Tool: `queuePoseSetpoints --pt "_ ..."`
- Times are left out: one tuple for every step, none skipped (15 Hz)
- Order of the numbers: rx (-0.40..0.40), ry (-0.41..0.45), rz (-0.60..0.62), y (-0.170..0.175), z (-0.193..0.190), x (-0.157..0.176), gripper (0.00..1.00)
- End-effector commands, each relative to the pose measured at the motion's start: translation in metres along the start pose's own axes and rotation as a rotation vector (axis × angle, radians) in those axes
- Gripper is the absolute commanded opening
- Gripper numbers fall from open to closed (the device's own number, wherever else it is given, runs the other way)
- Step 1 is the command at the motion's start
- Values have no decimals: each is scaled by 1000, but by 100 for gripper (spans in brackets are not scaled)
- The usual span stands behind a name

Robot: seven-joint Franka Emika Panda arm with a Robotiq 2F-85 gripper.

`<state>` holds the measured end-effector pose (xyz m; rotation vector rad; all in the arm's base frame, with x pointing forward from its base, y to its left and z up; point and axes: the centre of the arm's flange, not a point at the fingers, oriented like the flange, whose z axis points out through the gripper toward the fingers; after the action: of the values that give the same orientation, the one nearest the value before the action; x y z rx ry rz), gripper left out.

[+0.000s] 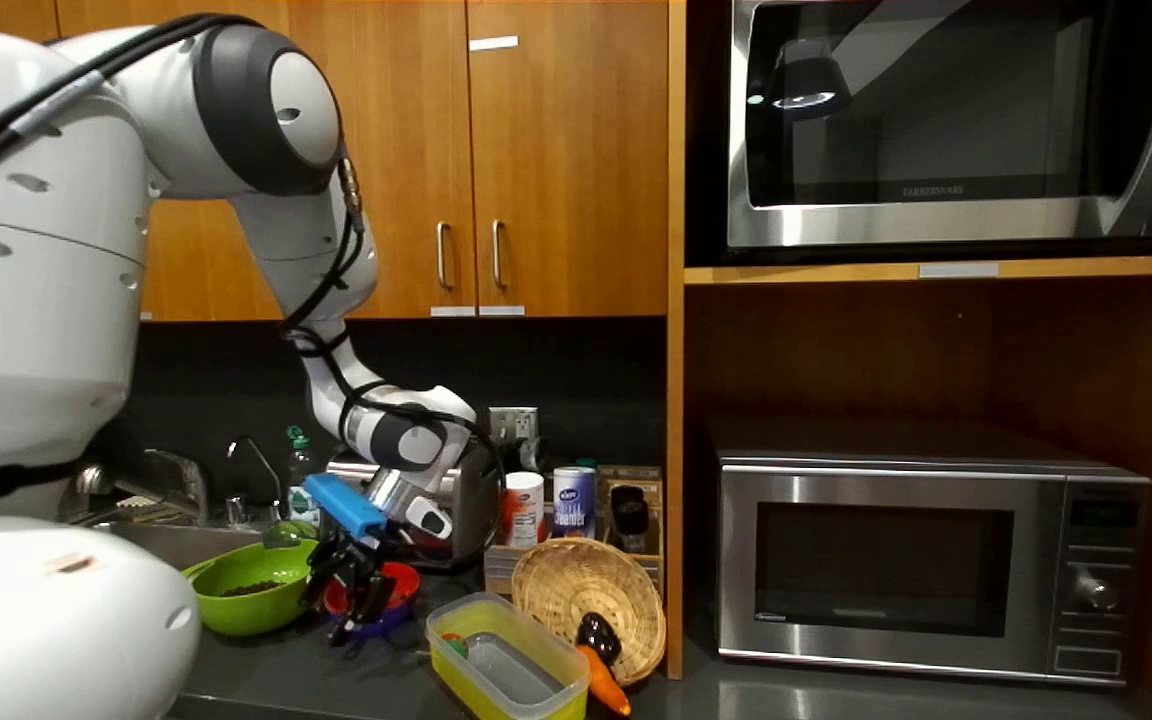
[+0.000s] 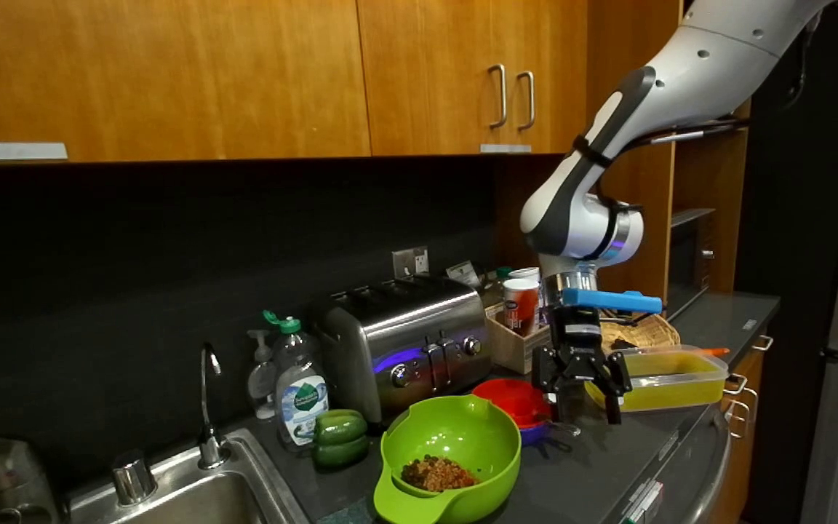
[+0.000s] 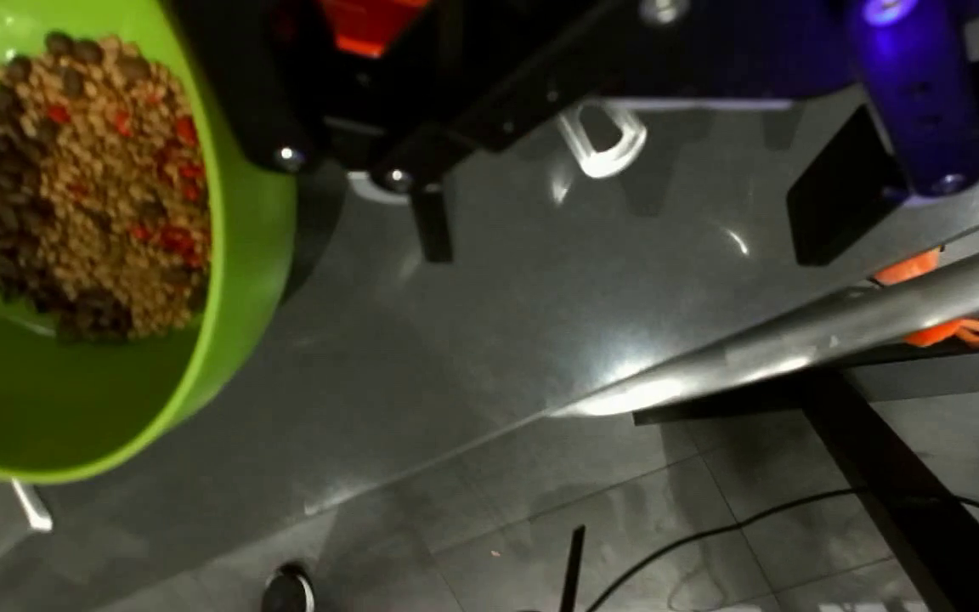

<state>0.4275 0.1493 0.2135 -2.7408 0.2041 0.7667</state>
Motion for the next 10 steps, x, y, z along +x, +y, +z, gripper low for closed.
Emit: queuePoseSetpoints --pt "-81 -58 -113 -7 1 -19 100" --pt "-101 -68 -130 -8 3 -20 100" --pt "-116 -77 -145 -9 3 -20 99" --pt "-130 -83 -153 -11 2 -21 99" --pt "-148 -83 -154 -13 1 -20 100" --pt "-165 -80 -157 -15 -1 -19 100" --pt "-181 -78 -165 -18 -3 -18 100" --pt "-199 -76 -182 -21 -6 -16 100" --pt "-214 -74 -205 -25 -11 -15 100" --pt "-224 -71 -227 -29 -15 -13 100"
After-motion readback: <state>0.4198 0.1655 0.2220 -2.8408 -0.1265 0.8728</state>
